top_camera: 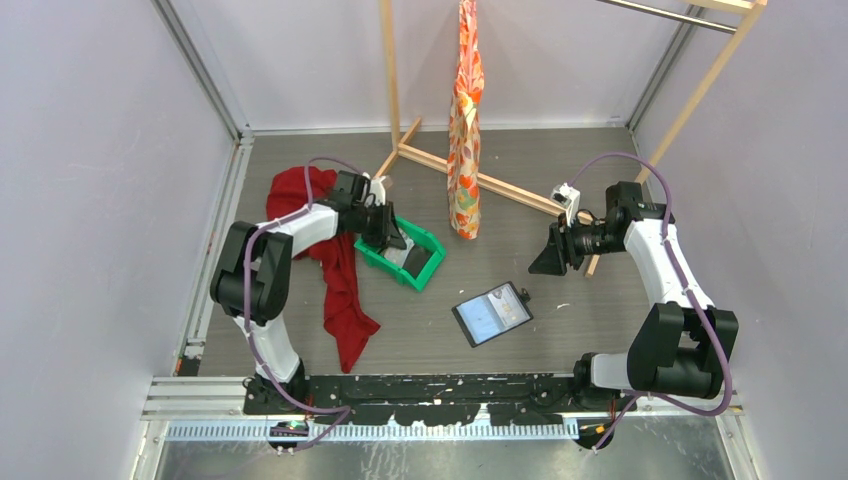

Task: Put the credit cards into the card holder
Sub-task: Pick up the credit card from the storage box.

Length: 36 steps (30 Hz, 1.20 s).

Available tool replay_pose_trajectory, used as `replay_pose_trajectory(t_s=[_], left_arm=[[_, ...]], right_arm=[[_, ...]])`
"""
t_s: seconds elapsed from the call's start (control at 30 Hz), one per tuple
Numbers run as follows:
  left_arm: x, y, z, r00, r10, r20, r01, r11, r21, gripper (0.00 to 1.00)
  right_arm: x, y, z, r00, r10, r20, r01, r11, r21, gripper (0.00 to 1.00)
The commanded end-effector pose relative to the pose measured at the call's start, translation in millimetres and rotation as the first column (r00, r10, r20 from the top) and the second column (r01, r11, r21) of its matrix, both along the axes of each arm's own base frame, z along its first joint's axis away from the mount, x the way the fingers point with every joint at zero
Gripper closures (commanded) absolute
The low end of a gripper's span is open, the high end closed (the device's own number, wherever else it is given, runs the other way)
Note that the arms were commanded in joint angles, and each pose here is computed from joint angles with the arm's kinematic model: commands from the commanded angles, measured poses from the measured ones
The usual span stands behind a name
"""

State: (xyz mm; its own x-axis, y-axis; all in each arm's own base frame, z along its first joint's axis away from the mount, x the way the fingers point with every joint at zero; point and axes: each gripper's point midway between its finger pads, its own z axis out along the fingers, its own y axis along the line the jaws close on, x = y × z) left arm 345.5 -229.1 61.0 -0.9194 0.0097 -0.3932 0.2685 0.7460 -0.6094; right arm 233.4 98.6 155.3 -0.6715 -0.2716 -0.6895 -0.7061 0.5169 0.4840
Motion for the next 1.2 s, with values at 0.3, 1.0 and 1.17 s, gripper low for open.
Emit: replay_pose_trajectory(t_s=[0.3,1.0,1.17], left_arm=[[0.2,2.6,20.5,0.999,0.015,-0.029,-0.017,0.997,-0.080,0.81],[2.7,7.6,32.2,0.998,0.033,-0.048,-0.040,0.988,-0.147,0.81],[4.3,11.8,36.6,0.998,0.042,-0.044,-0.048,0.987,-0.152,0.82]], right_arm=[[-0.4,2.3,1.1,1.000,0.013,0.005,-0.013,1.000,0.024,0.52],[-0.6,2.2,1.0,1.000,0.017,0.007,-0.017,1.000,0.023,0.52],[-0.6,2.2,1.1,1.000,0.018,0.007,-0.018,1.000,0.023,0.52]])
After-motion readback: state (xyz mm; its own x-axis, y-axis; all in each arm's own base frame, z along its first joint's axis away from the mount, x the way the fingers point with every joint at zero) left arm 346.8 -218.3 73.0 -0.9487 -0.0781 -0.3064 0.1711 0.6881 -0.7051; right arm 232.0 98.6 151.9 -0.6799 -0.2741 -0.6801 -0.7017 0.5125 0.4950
